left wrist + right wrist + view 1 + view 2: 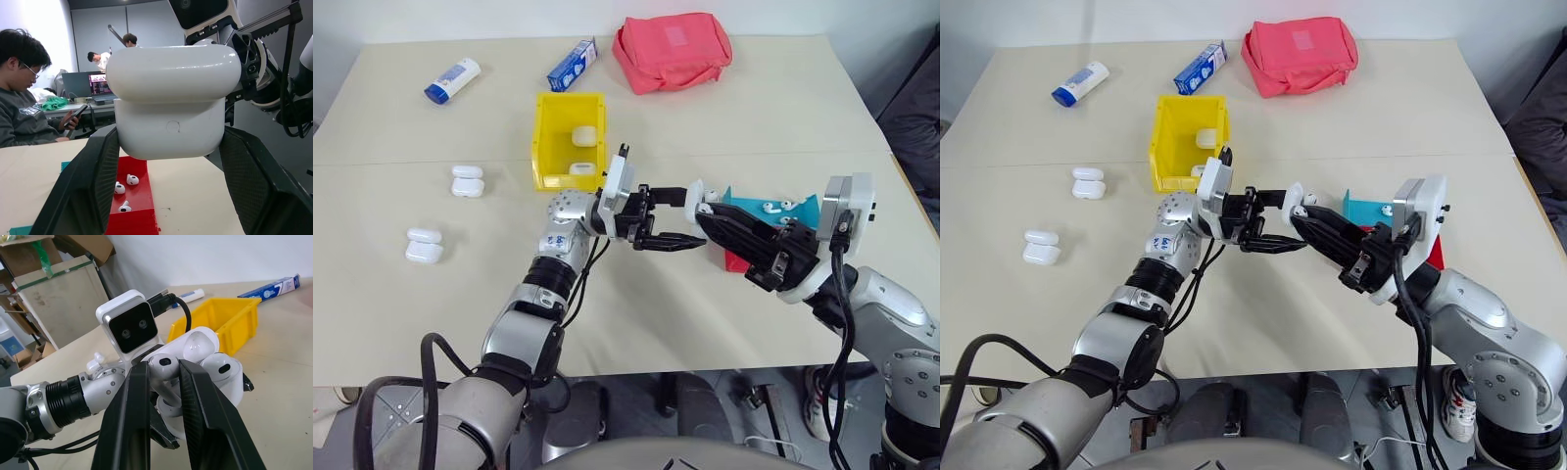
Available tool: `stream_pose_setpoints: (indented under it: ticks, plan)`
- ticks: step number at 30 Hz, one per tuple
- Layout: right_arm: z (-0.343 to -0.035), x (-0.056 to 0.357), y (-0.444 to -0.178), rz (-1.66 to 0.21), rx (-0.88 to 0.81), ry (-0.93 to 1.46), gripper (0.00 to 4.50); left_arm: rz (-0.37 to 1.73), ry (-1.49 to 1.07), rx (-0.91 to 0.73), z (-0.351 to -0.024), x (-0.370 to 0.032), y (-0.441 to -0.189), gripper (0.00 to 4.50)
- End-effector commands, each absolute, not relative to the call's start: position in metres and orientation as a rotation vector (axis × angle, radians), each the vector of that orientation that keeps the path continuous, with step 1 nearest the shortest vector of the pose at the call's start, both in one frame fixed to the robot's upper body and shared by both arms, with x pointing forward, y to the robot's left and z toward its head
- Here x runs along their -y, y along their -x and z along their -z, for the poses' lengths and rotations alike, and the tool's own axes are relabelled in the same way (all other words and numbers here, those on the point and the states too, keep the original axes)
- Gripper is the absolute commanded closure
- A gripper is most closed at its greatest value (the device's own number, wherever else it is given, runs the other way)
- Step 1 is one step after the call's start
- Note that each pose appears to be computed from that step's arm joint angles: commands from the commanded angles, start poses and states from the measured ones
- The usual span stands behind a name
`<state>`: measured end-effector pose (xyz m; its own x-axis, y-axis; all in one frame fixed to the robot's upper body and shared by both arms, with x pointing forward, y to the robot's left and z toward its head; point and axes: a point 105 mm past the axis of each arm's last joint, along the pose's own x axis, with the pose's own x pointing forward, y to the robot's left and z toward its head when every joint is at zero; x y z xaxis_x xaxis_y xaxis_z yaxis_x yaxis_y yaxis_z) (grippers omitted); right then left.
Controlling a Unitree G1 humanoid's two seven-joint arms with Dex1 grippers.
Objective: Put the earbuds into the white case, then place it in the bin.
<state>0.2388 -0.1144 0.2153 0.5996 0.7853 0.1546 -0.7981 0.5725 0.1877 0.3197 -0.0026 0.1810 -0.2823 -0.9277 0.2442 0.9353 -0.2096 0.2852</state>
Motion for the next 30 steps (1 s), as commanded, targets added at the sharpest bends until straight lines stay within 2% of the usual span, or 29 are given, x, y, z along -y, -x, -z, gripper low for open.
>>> stream_pose_setpoints:
  ticks: [1, 16, 30]
  plan:
    - [-0.202, 0.131, -0.249, -0.828, 0.006, -0.298, 4.03, 1.881, -0.034, 0.591, -0.202, -0.005, -0.31, 1.77]
    - [-0.181, 0.132, -0.247, -0.806, -0.025, -0.369, 4.03, 1.853, -0.026, 0.619, -0.207, -0.001, -0.314, 1.77]
    - [-0.195, 0.125, -0.251, -0.829, 0.045, -0.337, 4.03, 1.841, 0.013, 0.62, -0.207, -0.002, -0.314, 1.77]
